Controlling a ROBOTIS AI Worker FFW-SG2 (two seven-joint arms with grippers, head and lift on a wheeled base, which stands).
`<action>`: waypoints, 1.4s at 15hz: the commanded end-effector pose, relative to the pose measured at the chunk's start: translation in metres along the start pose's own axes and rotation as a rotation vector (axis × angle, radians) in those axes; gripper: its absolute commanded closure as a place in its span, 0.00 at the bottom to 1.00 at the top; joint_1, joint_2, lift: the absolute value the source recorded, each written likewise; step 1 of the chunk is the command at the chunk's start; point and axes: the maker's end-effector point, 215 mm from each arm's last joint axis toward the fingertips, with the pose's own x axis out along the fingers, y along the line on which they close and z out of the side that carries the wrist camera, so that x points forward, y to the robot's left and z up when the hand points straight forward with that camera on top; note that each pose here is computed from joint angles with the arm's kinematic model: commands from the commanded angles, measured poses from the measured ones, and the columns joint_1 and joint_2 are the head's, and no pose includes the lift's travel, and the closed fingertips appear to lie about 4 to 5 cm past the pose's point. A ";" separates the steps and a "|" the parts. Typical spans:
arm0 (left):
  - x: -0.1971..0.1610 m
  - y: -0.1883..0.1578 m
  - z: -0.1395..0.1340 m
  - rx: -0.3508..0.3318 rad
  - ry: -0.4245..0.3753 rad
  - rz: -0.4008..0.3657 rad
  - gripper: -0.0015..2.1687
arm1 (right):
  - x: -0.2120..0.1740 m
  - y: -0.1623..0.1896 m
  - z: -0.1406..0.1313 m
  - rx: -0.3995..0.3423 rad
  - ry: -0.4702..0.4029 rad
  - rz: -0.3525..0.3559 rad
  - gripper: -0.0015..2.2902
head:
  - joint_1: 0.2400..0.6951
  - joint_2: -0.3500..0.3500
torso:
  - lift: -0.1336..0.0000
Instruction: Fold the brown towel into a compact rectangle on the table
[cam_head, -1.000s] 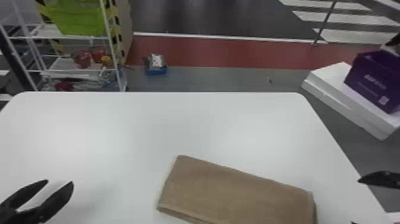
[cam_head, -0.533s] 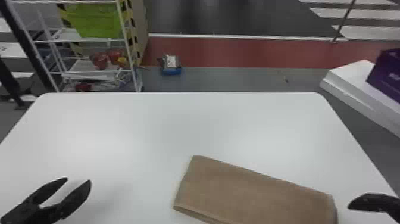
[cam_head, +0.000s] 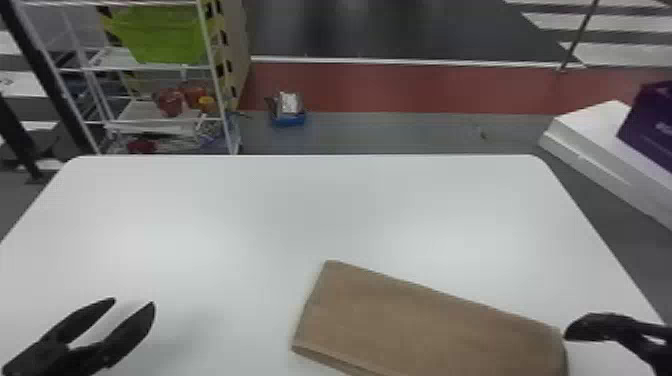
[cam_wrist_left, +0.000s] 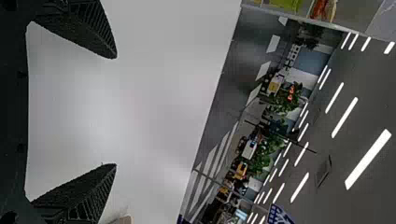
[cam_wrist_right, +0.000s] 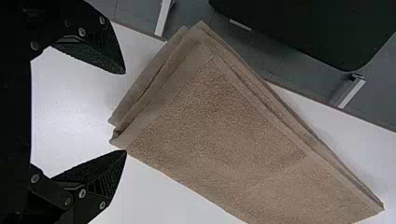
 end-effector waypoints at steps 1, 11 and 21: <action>0.000 0.001 -0.001 -0.002 0.000 0.003 0.02 | 0.009 0.002 -0.001 0.003 0.007 0.027 0.15 | 1.00 0.46 | 0.00; 0.000 0.001 -0.001 0.001 -0.005 0.003 0.02 | 0.021 -0.006 0.003 0.027 -0.014 0.030 0.21 | 1.00 0.47 | 0.00; -0.003 0.005 -0.002 -0.002 -0.005 0.009 0.02 | 0.029 -0.006 0.010 0.033 -0.030 0.039 0.28 | 1.00 0.51 | 0.00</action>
